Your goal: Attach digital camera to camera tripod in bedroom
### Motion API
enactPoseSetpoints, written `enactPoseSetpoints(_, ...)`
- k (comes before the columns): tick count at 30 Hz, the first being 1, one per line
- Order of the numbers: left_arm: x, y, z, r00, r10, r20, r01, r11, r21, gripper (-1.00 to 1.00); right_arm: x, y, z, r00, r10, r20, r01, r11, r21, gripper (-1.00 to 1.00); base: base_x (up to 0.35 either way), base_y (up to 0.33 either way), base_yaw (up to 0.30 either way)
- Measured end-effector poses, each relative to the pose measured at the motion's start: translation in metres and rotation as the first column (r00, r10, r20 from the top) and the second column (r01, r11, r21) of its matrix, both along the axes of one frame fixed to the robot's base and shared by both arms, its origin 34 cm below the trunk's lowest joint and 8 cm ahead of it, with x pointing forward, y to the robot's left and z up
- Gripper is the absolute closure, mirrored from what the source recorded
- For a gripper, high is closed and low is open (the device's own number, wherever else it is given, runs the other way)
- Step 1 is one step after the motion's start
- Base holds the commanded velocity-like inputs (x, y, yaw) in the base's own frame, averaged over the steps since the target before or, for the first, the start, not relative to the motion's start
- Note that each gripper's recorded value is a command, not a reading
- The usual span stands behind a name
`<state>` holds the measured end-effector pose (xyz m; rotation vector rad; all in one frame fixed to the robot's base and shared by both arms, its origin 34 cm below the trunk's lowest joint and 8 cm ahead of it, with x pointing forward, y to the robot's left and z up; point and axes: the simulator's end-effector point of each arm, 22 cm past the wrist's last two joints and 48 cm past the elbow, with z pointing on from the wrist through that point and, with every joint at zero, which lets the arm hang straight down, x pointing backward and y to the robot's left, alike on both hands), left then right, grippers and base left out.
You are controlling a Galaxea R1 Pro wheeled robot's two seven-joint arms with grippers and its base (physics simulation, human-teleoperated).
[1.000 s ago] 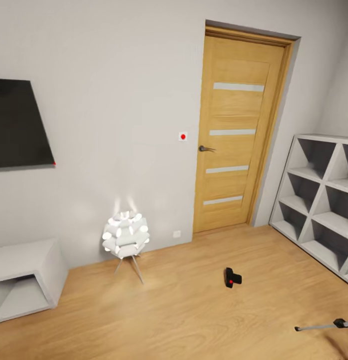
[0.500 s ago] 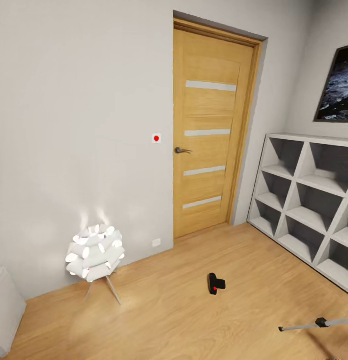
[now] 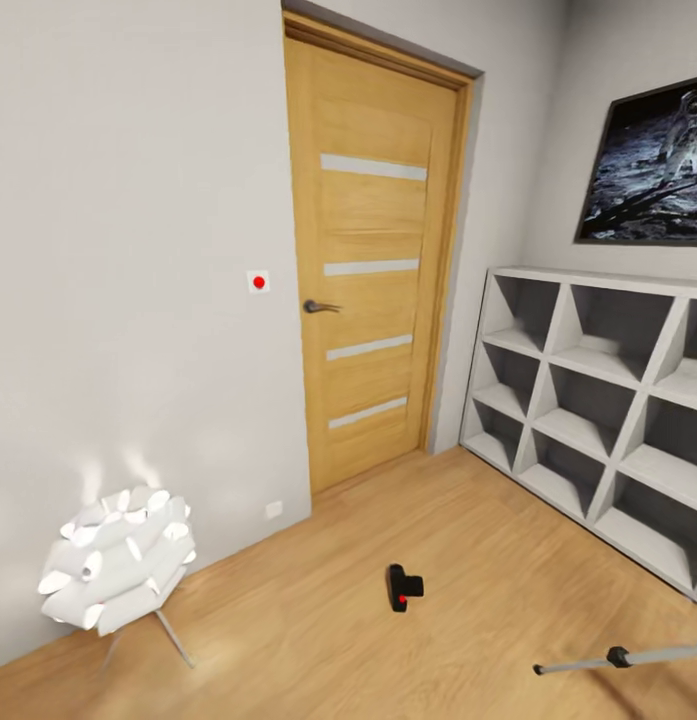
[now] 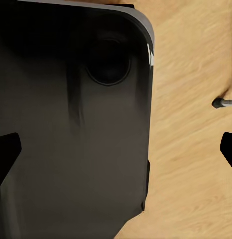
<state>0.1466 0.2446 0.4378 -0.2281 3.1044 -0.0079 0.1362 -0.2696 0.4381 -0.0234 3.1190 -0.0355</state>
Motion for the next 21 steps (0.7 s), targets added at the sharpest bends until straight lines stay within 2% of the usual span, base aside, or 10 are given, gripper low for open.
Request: enactPoseSetpoints(21, 0.0, 0.0, 0.0, 1.0, 0.0, 0.0, 0.0, 1.0, 0.0, -1.0, -0.0001, -0.0012, 0.0, 1.0, 0.0, -0.001, 0.0, 1.0, 0.0, -1.0, 0.323, 0.0, -0.005)
